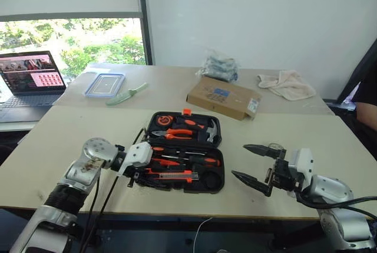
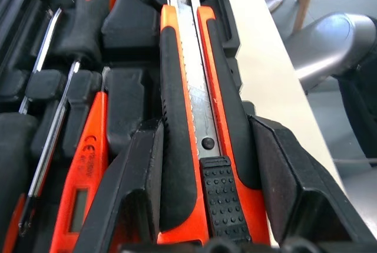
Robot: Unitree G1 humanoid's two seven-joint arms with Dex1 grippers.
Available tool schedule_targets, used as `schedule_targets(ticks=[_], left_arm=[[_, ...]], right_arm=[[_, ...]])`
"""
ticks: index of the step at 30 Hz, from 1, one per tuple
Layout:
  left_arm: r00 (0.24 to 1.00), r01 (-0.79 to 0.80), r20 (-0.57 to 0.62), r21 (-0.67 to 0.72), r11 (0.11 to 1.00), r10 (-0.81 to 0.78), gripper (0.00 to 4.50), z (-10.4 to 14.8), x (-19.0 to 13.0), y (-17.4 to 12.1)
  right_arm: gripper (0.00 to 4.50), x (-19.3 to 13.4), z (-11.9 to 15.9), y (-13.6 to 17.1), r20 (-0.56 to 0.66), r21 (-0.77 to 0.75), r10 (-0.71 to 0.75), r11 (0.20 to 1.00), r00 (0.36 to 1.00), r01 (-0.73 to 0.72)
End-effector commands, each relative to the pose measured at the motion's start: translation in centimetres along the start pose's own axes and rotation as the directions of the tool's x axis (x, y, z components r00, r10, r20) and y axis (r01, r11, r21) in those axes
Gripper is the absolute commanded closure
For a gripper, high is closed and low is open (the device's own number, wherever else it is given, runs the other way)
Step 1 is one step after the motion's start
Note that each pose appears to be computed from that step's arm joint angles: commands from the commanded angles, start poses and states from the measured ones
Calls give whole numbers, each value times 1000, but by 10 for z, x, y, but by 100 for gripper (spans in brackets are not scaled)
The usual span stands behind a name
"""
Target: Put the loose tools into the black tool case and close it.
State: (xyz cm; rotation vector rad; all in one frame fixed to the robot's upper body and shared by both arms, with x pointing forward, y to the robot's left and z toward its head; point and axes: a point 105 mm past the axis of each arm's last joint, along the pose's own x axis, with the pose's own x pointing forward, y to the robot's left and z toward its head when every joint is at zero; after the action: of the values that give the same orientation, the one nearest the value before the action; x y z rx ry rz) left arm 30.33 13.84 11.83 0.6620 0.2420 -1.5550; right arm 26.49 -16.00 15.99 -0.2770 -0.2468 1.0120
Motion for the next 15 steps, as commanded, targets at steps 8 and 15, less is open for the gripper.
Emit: schedule_targets(ticks=[8, 15], left_arm=[[991, 47, -126, 44, 998, -41, 275, -10, -3, 4], [992, 97, -85, -1, 995, -97, 225, -6, 2, 1]], right_arm=[[0, -1, 12, -2, 28, -29, -16, 999, 999, 17], [0, -2, 11, -5, 27, -35, -22, 999, 999, 23]])
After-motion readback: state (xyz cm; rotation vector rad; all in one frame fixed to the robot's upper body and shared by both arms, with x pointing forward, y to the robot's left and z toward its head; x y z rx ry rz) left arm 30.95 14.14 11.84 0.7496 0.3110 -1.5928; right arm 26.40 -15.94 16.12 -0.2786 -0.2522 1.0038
